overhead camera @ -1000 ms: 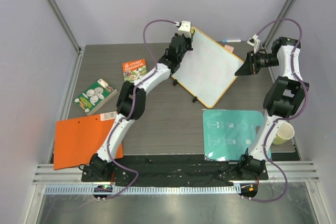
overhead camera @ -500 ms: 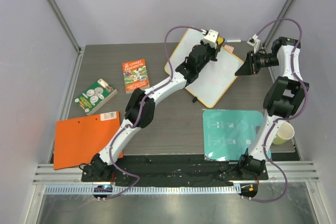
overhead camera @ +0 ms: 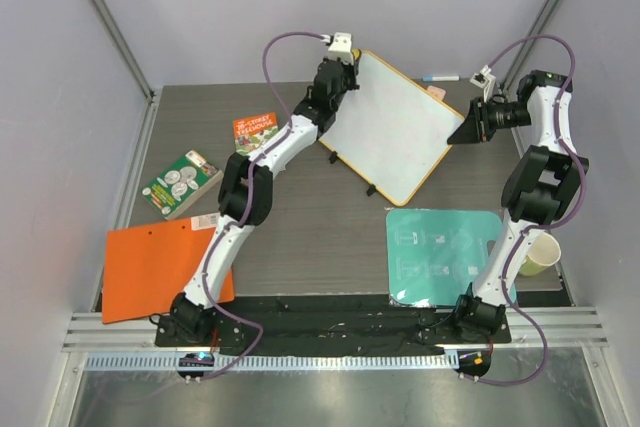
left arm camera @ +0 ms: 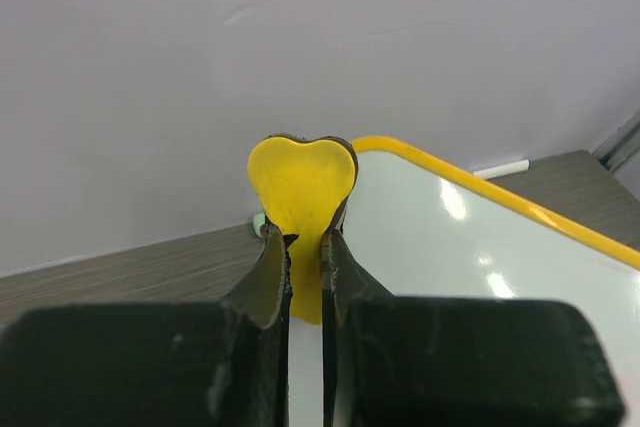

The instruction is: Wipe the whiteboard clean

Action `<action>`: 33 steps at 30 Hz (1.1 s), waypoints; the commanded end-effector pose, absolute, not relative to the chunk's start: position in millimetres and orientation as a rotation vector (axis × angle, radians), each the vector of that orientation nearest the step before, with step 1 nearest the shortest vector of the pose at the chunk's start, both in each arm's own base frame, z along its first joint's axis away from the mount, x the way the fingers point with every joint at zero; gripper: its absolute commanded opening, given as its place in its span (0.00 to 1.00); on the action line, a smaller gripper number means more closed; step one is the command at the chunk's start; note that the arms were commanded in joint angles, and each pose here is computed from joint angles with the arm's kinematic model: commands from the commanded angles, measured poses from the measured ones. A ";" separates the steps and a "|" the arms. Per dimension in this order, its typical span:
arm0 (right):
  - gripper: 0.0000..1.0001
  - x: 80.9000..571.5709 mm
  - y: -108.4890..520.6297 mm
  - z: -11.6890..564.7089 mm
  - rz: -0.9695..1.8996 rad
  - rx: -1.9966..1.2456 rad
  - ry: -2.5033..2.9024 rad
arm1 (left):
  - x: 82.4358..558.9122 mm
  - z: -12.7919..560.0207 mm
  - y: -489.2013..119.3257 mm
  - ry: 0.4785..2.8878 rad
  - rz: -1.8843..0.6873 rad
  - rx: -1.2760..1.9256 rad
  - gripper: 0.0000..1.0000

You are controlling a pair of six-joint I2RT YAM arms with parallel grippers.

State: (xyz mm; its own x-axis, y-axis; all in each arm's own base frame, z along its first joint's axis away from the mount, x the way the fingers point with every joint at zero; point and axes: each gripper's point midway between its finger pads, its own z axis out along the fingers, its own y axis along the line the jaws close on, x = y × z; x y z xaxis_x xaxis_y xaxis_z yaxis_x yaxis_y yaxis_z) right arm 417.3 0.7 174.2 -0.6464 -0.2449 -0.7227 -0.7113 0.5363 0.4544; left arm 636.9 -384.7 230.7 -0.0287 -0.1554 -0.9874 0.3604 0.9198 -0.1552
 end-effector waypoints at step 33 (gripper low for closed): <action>0.01 404.4 -8.6 166.1 0.814 -1.060 2.204 | 610.2 188.0 -422.6 1.589 -0.421 0.281 0.00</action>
State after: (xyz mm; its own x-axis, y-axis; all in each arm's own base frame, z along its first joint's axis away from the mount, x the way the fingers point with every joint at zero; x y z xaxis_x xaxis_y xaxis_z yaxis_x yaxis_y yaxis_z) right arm 415.2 1.2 172.4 -0.6556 -0.2369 -0.7170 -0.7046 0.5334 0.4680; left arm 624.3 -402.1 215.2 -0.0244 -0.0935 -0.9953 0.3773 0.9211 -0.0958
